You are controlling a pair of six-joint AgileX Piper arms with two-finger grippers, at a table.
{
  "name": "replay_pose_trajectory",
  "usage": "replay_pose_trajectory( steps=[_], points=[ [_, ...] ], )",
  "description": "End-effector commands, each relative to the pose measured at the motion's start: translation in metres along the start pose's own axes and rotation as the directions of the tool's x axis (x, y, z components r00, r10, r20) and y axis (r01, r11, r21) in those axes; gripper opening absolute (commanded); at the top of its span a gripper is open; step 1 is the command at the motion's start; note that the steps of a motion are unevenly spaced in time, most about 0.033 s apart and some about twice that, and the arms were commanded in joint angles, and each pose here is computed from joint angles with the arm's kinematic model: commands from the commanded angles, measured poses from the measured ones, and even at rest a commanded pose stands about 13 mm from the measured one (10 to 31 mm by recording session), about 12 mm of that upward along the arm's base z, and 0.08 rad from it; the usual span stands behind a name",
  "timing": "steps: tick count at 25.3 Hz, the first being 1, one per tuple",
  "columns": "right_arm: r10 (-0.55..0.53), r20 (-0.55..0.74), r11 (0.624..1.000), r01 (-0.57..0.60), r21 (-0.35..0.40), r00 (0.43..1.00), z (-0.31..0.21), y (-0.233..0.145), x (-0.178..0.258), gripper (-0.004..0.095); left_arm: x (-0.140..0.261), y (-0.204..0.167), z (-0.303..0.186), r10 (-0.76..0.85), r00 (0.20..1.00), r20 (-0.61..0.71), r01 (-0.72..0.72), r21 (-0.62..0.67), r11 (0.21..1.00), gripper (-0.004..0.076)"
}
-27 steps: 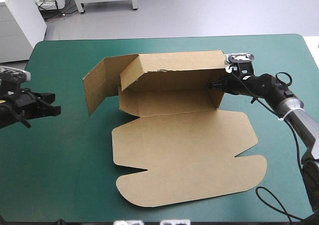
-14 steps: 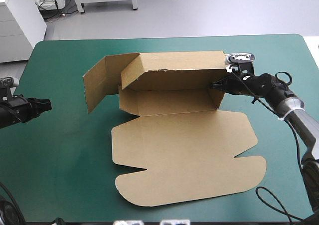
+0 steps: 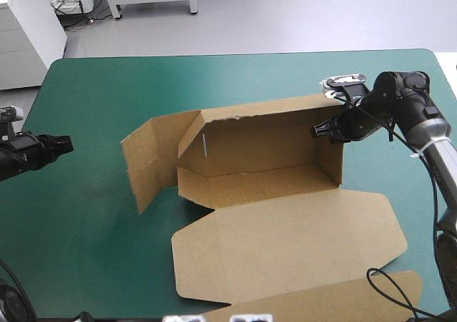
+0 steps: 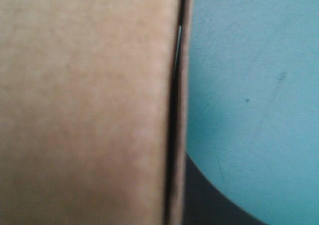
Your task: Fold the box
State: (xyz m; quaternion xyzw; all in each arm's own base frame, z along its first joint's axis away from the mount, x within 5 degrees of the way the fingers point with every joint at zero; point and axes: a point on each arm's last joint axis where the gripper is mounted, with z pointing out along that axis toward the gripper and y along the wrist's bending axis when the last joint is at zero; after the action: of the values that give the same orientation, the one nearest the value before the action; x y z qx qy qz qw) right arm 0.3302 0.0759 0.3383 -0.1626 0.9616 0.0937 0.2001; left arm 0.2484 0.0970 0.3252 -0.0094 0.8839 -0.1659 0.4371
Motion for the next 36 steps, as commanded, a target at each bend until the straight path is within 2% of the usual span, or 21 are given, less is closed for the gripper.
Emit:
replay_pose_trajectory(
  steps=[1, 3, 10, 14, 21, 28, 33, 36],
  points=[
    [0.008, 0.038, 1.0, -0.008, 0.006, 0.999, -0.05, 0.01, 0.011, -0.0008, -0.013, -0.009, -0.01, -0.006, 0.997, 0.083, 0.004, 0.027, 1.0, 0.0012],
    [0.013, 0.03, 1.0, -0.013, 0.003, 0.999, -0.047, 0.009, 0.01, -0.0008, -0.013, -0.01, -0.01, -0.012, 0.996, 0.086, 0.009, 0.038, 0.999, 0.0012],
    [0.062, -0.119, 0.996, -0.07, -0.063, 0.991, 0.025, -0.002, -0.012, -0.0009, -0.013, -0.011, -0.01, -0.013, 0.997, 0.079, 0.009, 0.054, 0.999, 0.0009],
    [0.079, -0.051, 0.99, -0.085, -0.117, 0.996, 0.042, -0.004, -0.05, -0.0008, -0.012, -0.013, -0.01, -0.013, 0.997, 0.071, 0.008, 0.067, 0.998, 0.0009],
    [0.063, 0.023, 0.993, -0.06, -0.105, 0.998, 0.058, -0.012, -0.087, -0.0009, -0.012, -0.014, -0.01, -0.016, 0.997, 0.071, 0.011, 0.078, 0.997, 0.0009],
    [0.067, 0.004, 0.992, -0.066, -0.104, 0.998, 0.083, -0.018, -0.095, -0.0008, -0.012, -0.014, -0.01, -0.016, 0.997, 0.071, 0.011, 0.078, 0.997, 0.0009],
    [0.066, 0.018, 0.993, -0.063, -0.103, 0.998, 0.082, -0.018, -0.097, -0.0002, -0.012, -0.014, -0.01, -0.016, 0.997, 0.071, 0.011, 0.078, 0.997, 0.0009],
    [0.06, 0.034, 0.992, -0.056, -0.11, 0.998, 0.073, -0.016, -0.101, 0.0081, -0.012, -0.014, -0.01, -0.016, 0.997, 0.071, 0.011, 0.078, 0.997, 0.0009]
  ],
)
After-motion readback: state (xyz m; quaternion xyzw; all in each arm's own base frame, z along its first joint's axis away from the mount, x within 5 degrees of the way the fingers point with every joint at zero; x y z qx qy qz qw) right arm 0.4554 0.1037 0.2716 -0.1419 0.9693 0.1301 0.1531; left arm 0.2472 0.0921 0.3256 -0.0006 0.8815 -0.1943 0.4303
